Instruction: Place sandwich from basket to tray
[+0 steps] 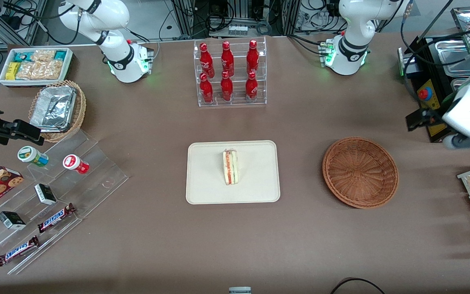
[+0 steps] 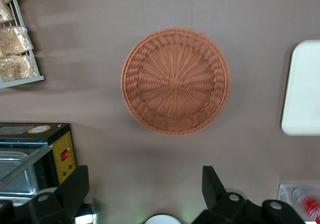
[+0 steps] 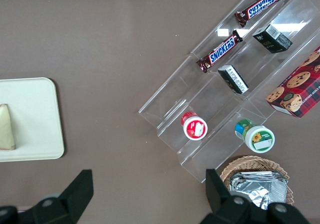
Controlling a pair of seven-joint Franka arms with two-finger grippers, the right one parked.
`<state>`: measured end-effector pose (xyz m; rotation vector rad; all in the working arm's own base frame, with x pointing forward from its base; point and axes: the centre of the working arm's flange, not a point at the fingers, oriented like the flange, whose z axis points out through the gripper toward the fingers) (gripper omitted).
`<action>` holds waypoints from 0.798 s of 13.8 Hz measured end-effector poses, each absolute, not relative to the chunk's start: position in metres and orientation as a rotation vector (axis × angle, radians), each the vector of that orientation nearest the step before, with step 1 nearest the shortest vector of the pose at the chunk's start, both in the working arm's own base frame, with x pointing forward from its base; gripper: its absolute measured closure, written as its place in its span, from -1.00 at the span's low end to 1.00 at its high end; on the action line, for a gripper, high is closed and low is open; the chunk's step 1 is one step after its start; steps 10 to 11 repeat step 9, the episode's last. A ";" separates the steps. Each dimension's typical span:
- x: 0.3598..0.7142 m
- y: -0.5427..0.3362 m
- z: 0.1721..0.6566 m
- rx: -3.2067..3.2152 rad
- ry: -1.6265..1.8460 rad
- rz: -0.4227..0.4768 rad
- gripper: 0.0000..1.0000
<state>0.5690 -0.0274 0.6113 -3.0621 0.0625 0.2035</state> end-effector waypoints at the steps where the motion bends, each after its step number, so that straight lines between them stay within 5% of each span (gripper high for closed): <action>1: 0.560 -0.016 0.615 -3.075 0.100 0.207 -1.00; 6: 0.518 0.002 0.636 -3.094 0.130 0.177 -1.00; 11: 0.517 0.006 0.636 -3.095 0.119 0.179 -1.00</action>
